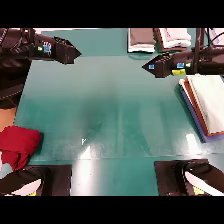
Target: Fold the shirts.
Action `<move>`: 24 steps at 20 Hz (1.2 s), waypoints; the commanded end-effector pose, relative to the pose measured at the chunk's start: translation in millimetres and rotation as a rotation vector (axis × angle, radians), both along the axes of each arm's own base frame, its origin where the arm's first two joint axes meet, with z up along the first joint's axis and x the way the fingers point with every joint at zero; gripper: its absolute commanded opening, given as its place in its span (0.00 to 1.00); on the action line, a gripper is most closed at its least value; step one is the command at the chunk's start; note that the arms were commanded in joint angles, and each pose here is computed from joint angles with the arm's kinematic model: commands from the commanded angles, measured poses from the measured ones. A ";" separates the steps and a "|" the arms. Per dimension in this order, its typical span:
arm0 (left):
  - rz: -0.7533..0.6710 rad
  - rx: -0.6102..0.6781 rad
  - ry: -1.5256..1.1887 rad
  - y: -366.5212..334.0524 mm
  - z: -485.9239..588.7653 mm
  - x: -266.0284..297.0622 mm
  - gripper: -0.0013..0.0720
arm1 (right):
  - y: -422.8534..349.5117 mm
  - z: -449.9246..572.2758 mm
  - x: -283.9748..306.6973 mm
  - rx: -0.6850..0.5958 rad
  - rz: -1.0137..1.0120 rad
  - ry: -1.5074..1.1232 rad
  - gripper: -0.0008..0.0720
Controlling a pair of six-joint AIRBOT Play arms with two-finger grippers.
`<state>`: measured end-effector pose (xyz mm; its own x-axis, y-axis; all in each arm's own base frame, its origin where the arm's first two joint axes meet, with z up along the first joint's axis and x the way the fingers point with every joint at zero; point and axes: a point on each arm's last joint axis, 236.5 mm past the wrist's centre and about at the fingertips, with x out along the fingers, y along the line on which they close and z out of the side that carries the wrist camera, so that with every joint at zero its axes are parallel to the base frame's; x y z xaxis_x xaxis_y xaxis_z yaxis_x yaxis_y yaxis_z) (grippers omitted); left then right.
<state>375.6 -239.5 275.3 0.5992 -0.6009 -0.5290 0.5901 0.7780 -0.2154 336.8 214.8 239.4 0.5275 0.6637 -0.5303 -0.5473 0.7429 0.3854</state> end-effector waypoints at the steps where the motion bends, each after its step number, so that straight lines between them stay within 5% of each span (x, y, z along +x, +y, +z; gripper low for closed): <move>1: 0.000 0.000 0.000 -0.1 0.1 0.0 0.05 | 0.3 0.4 -0.2 0.001 0.001 0.000 0.04; 16: 0.000 0.000 -0.001 -0.2 0.1 0.0 0.05 | 0.3 0.3 -0.4 0.001 0.001 0.001 0.04; 24: 0.057 -0.107 -0.133 -0.2 38.8 19.1 0.05 | 0.2 -0.2 -0.7 -0.001 0.002 0.002 0.04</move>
